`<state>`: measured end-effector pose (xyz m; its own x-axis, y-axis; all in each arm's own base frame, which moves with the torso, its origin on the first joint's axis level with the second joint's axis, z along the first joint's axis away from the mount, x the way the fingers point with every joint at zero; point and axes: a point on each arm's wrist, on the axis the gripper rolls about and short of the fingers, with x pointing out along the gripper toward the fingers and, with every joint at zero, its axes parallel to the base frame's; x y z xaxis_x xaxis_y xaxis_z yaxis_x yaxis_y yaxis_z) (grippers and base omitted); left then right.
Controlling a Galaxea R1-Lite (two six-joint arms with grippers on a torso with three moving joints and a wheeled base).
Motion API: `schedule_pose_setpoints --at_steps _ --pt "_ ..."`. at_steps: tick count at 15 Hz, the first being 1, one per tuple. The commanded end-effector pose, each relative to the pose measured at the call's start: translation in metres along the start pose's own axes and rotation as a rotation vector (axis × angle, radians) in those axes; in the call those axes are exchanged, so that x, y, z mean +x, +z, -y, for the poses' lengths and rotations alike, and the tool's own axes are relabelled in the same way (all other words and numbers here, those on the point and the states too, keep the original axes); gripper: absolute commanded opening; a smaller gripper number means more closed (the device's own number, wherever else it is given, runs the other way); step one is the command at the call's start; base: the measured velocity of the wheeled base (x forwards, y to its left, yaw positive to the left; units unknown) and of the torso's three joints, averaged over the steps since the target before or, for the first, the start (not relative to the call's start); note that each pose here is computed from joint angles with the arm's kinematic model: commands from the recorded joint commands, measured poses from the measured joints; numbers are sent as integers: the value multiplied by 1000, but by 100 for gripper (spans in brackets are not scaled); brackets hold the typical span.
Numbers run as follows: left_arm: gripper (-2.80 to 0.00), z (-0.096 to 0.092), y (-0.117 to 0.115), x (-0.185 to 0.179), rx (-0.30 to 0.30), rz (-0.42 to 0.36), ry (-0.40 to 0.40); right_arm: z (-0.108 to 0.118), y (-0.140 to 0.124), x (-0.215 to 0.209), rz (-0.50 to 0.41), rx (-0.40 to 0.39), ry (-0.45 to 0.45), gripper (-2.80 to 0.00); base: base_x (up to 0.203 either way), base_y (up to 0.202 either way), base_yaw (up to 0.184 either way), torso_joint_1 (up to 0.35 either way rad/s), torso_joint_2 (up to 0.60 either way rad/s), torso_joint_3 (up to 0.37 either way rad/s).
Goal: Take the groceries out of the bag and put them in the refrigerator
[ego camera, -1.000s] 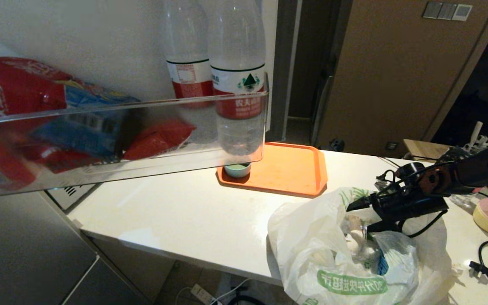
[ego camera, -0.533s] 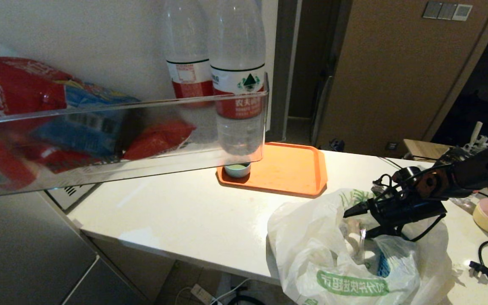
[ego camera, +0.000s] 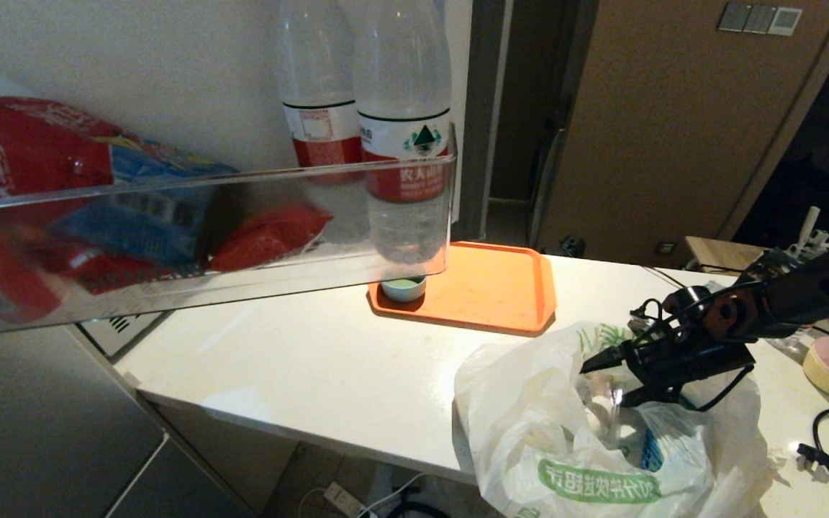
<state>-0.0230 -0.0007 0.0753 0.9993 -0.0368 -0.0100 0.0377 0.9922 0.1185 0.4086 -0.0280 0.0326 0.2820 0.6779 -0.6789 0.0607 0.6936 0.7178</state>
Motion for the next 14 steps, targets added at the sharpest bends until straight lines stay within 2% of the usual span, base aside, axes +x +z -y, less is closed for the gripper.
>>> schedule_pose_setpoints --at_steps 1,4,7,14 --pt "-280 0 0 0 0 0 0 -1 -1 1 -6 -2 4 0 0 0 0 0 0 0" --pt "-280 0 0 0 1 0 2 -7 -3 8 -24 -29 4 0 0 0 0 0 0 0" --pt "-280 0 0 0 0 -2 8 -9 -6 13 -35 -40 -33 0 0 0 0 0 0 0" --pt "-280 0 0 0 1 -1 8 -4 -3 18 -40 -33 -35 0 0 0 0 0 0 0"
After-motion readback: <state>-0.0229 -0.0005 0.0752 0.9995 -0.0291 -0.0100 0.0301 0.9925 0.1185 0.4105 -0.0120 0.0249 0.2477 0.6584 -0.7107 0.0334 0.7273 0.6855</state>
